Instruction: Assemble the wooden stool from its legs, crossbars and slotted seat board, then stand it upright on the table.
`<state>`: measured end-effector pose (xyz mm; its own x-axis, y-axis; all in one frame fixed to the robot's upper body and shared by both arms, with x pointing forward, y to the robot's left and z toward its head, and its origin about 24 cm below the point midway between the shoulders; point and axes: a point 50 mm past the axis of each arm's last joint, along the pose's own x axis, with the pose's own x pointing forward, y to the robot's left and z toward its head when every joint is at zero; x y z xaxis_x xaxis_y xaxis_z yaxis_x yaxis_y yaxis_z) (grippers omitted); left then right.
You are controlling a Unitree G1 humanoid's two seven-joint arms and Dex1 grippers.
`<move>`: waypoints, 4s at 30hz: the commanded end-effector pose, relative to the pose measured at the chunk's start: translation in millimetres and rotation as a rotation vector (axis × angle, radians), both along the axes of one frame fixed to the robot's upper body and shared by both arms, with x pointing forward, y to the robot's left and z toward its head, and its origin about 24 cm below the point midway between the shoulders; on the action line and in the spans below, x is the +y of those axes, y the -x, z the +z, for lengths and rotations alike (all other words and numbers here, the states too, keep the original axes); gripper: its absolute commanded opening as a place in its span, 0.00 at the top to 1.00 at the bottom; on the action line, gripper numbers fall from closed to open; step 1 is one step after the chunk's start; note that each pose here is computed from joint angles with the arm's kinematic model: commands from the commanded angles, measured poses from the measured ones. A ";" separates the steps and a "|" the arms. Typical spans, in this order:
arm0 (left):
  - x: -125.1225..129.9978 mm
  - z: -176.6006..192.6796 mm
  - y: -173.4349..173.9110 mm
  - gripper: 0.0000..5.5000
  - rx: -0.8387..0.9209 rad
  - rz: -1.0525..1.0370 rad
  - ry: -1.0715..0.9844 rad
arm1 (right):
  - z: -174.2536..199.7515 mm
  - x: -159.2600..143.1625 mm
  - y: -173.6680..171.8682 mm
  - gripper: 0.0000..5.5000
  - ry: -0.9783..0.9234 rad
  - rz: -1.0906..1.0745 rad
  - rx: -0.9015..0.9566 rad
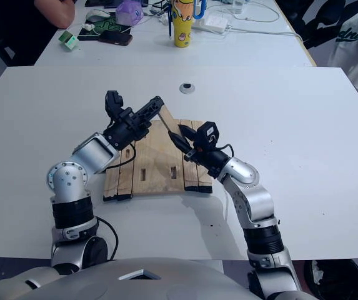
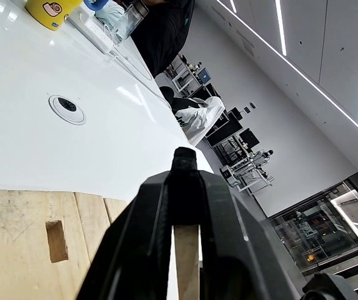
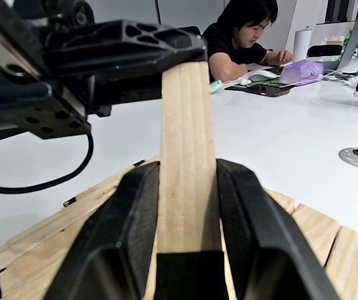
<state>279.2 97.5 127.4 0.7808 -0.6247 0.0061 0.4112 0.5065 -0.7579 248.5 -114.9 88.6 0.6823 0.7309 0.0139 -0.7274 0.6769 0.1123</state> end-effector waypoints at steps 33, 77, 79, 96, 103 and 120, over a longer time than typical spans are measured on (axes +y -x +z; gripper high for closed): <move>46.9 -34.3 62.3 0.92 -0.156 0.720 -0.240 | -35.8 -45.2 -15.1 0.64 0.214 -0.148 0.133; 57.3 -39.8 62.5 0.92 -0.181 0.713 -0.482 | -46.4 -43.5 -7.0 0.64 0.170 -0.206 0.181; 58.0 -39.4 63.0 0.92 -0.183 0.714 -0.480 | -46.9 -42.8 -6.6 0.64 0.168 -0.207 0.182; 53.5 -57.0 67.7 0.92 -0.116 0.677 -0.666 | -44.8 -39.0 -5.6 0.64 0.168 -0.197 0.179; 29.2 -74.4 70.7 0.92 -0.158 0.598 -0.877 | -39.3 -37.7 -3.4 0.64 0.196 -0.162 0.179; 26.9 -89.6 84.9 0.92 -0.083 0.513 -0.917 | -41.9 -30.8 13.2 0.64 0.218 -0.143 0.217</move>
